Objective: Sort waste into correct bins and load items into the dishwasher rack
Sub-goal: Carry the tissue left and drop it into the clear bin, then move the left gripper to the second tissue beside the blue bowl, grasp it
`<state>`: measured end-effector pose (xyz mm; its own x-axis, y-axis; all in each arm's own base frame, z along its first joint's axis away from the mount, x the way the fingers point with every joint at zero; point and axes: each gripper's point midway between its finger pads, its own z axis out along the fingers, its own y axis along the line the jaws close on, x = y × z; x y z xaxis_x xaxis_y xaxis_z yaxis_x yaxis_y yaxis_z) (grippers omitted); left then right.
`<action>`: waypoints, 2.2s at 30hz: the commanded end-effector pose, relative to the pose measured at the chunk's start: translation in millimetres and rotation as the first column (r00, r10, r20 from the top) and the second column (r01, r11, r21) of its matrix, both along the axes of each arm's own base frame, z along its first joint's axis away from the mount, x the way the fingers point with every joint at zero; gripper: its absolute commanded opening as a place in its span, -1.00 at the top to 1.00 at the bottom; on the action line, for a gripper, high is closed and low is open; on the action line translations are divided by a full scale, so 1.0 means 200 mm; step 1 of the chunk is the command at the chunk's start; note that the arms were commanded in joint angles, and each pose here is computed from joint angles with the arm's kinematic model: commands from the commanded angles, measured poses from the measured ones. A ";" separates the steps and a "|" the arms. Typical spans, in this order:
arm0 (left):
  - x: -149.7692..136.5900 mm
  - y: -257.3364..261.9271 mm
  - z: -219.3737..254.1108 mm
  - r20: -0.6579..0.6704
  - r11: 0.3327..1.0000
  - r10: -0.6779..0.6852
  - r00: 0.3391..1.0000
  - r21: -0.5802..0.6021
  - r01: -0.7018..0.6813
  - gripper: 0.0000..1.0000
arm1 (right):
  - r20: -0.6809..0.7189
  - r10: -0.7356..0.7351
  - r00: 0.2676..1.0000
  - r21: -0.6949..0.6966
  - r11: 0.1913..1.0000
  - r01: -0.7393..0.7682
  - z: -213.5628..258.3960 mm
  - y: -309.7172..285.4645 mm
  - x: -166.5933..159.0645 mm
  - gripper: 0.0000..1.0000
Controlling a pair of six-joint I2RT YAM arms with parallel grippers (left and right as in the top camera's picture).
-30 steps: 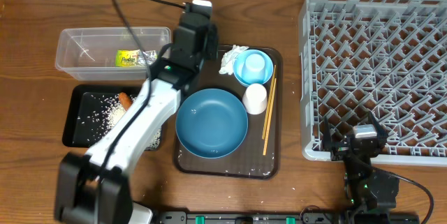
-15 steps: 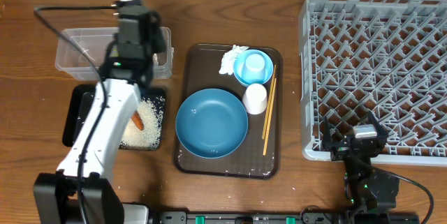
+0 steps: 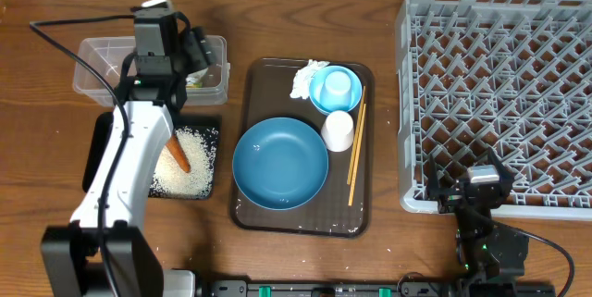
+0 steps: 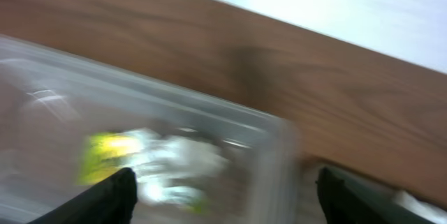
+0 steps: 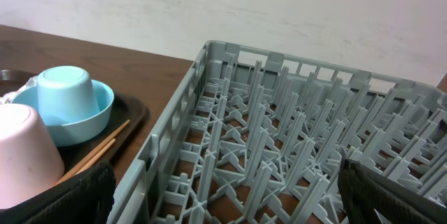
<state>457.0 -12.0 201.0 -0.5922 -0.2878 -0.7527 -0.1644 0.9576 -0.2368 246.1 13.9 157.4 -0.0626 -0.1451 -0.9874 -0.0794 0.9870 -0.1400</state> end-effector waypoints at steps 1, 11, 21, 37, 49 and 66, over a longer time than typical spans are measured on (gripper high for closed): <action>-0.12 -0.42 0.20 0.101 0.911 -0.338 0.936 -0.215 0.352 -0.74 | -0.005 0.004 1.000 -0.012 1.000 -0.004 -0.01 0.01 0.00 -0.98; -0.25 -0.68 -0.14 -0.108 0.841 -0.536 0.837 -0.152 0.519 -0.86 | -0.005 0.004 1.000 -0.011 1.000 -0.004 -0.01 0.01 0.00 -0.98; -0.24 -0.74 -0.57 -0.312 0.826 -0.548 0.776 -0.057 0.560 -0.86 | -0.005 0.004 1.000 -0.012 1.000 -0.004 -0.01 0.01 0.00 -0.99; -0.11 -0.75 -0.79 -0.327 0.811 -0.529 0.783 0.075 0.580 -0.79 | -0.005 0.004 1.000 -0.011 1.000 -0.004 -0.01 0.01 0.00 -0.99; -0.13 -0.78 -0.87 -0.353 0.801 -0.541 0.763 0.060 0.596 -0.72 | -0.005 0.004 1.000 -0.011 1.000 -0.004 -0.01 0.01 0.00 -0.98; -0.14 -0.82 -0.98 -0.375 0.796 -0.552 0.745 0.031 0.605 -0.65 | -0.005 0.004 1.000 -0.011 1.000 -0.004 -0.01 0.01 0.00 -0.99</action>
<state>432.8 -175.4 21.2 -0.8128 0.2709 -0.5158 0.3845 0.9145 -0.1257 246.1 13.9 157.4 -0.0630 -0.1451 -0.9874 -0.0795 0.9870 -0.1399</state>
